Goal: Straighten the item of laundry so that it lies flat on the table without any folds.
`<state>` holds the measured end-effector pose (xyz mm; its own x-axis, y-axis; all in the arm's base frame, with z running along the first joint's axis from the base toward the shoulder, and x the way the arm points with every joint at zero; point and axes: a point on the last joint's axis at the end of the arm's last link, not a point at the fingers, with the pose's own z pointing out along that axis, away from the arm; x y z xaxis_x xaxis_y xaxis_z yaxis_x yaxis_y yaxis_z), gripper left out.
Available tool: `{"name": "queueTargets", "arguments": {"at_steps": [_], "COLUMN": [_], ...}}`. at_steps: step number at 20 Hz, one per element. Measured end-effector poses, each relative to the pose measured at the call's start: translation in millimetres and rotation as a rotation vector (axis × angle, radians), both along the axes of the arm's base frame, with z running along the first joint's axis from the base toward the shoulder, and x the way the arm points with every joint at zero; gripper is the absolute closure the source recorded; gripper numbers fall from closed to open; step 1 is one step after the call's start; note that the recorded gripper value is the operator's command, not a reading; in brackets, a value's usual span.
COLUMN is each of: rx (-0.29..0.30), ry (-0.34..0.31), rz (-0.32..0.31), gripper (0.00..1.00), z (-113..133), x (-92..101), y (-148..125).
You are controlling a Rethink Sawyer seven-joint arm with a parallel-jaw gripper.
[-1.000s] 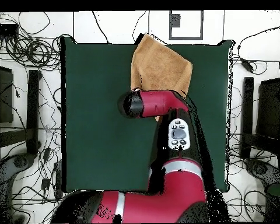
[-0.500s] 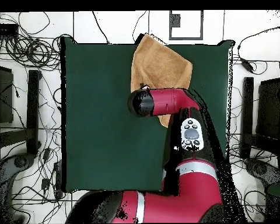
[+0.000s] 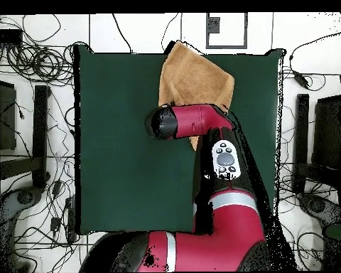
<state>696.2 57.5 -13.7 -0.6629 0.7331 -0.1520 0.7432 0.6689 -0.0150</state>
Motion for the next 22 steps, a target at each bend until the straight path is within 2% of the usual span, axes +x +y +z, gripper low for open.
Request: {"name": "queueTargets", "arguments": {"at_steps": [3,10,16,17,22], "rx": [-0.004,-0.082,-0.113,-0.119,-0.123], "ry": [-0.001,-0.03,-0.062,-0.082,-0.107], "rz": [0.008,0.134,0.165,0.164,0.161], "gripper": [1.0,1.0,1.0,0.0,0.0], "z": [-0.2,-4.6,-0.2,3.9,9.7], "x": [-0.5,-1.8,10.7,20.3,32.2], "y": [1.8,9.7,4.9,2.4,1.3]}}
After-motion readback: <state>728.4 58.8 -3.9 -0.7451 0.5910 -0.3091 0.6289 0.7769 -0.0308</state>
